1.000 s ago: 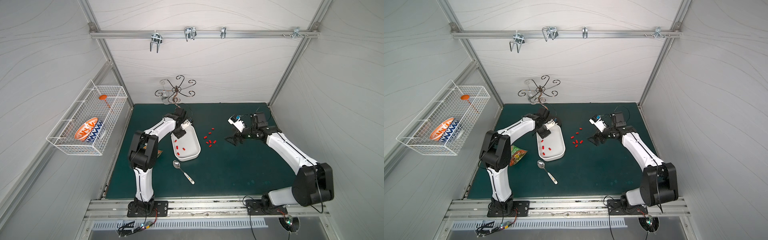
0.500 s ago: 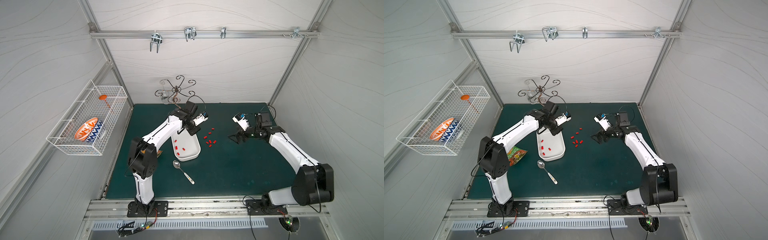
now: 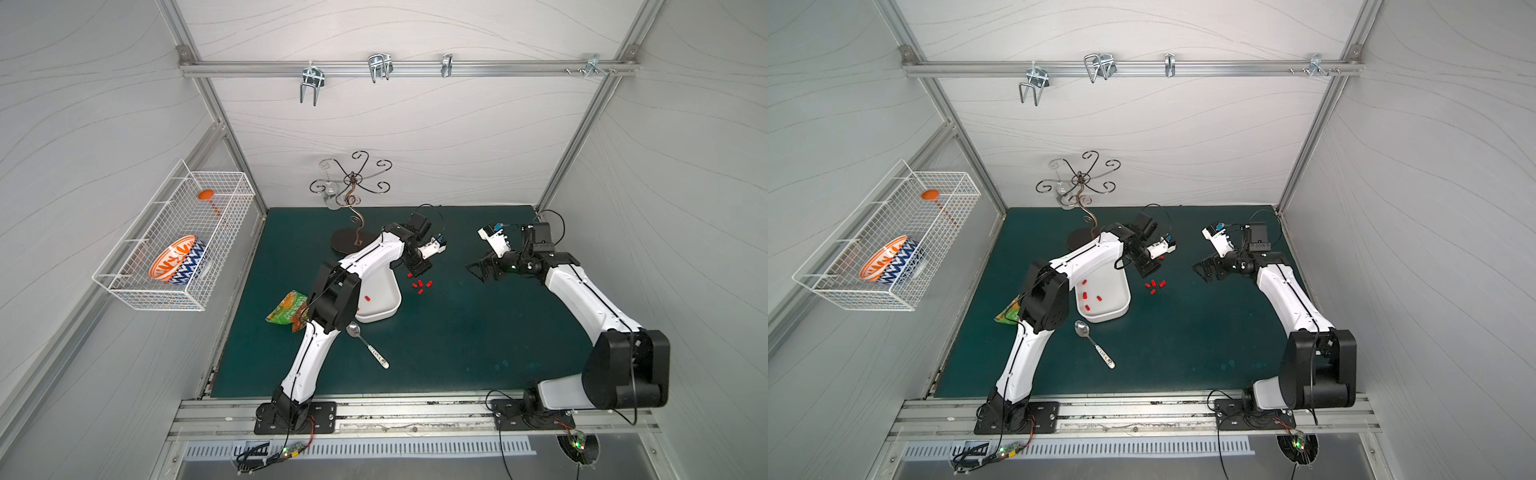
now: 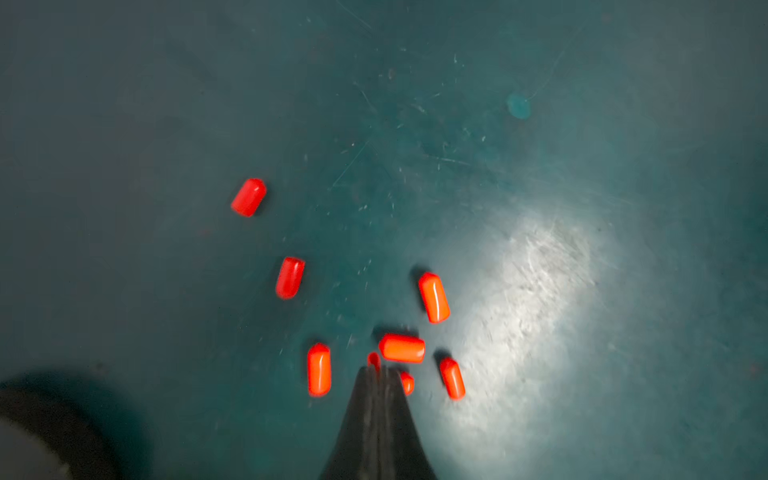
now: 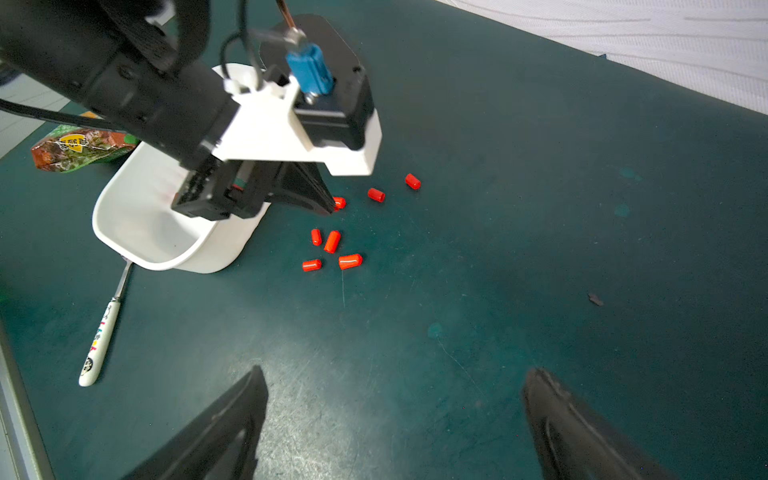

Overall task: Take the screw protection sleeves out of the storage box
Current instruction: Place the screw protection sleeve at the center of the board.

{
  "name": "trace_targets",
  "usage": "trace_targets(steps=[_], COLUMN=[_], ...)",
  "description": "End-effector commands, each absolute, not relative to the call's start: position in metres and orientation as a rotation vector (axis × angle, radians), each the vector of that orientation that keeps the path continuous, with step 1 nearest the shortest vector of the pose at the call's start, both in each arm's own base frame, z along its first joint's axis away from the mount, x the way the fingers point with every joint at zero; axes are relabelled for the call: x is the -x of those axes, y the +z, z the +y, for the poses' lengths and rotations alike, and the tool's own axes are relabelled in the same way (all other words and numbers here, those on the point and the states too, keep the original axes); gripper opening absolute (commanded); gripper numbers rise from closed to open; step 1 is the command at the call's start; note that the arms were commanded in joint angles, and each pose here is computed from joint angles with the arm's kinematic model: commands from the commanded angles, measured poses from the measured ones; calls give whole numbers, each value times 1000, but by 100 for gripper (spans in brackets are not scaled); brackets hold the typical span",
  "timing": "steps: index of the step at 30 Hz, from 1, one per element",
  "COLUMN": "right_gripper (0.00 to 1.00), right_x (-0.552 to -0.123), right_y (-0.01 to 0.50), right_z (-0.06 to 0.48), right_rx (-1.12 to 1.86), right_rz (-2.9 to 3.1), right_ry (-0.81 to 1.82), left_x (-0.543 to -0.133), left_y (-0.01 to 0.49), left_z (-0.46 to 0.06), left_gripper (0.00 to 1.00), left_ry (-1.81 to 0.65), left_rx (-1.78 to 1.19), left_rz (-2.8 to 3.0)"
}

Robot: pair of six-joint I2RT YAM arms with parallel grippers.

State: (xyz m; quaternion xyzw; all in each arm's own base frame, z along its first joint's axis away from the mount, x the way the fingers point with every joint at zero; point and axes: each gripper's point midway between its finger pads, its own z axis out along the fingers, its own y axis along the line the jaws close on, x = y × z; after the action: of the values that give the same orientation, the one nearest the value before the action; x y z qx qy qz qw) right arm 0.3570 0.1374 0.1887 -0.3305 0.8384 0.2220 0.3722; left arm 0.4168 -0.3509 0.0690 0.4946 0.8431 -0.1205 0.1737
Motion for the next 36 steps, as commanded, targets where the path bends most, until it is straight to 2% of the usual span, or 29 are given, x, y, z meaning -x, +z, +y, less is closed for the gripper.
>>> trace_targets(steps=[1, 4, 17, 25, 31, 36], right_gripper=[99, 99, 99, 99, 99, 99], right_x=[-356, -356, -355, -355, -343, -323], right_y=[203, 203, 202, 201, 206, 209], right_z=[139, 139, 141, 141, 153, 189], right_rx=[838, 839, 845, 851, 944, 1160], right_rz=[2111, 2110, 2111, 2111, 2067, 1971], right_ry=[575, 579, 592, 591, 616, 580], left_x=[-423, -427, -428, -419, -390, -370], left_y=[67, 55, 59, 80, 116, 137], left_z=[-362, -363, -363, -358, -328, -265], left_gripper=[0, 1, 23, 25, 27, 30], left_ry=[-348, -330, -315, -336, -434, -432], left_rx=[-1403, -1411, -1411, -1427, -1427, -1326], left_rz=[2386, 2395, 2394, 2373, 2383, 2449])
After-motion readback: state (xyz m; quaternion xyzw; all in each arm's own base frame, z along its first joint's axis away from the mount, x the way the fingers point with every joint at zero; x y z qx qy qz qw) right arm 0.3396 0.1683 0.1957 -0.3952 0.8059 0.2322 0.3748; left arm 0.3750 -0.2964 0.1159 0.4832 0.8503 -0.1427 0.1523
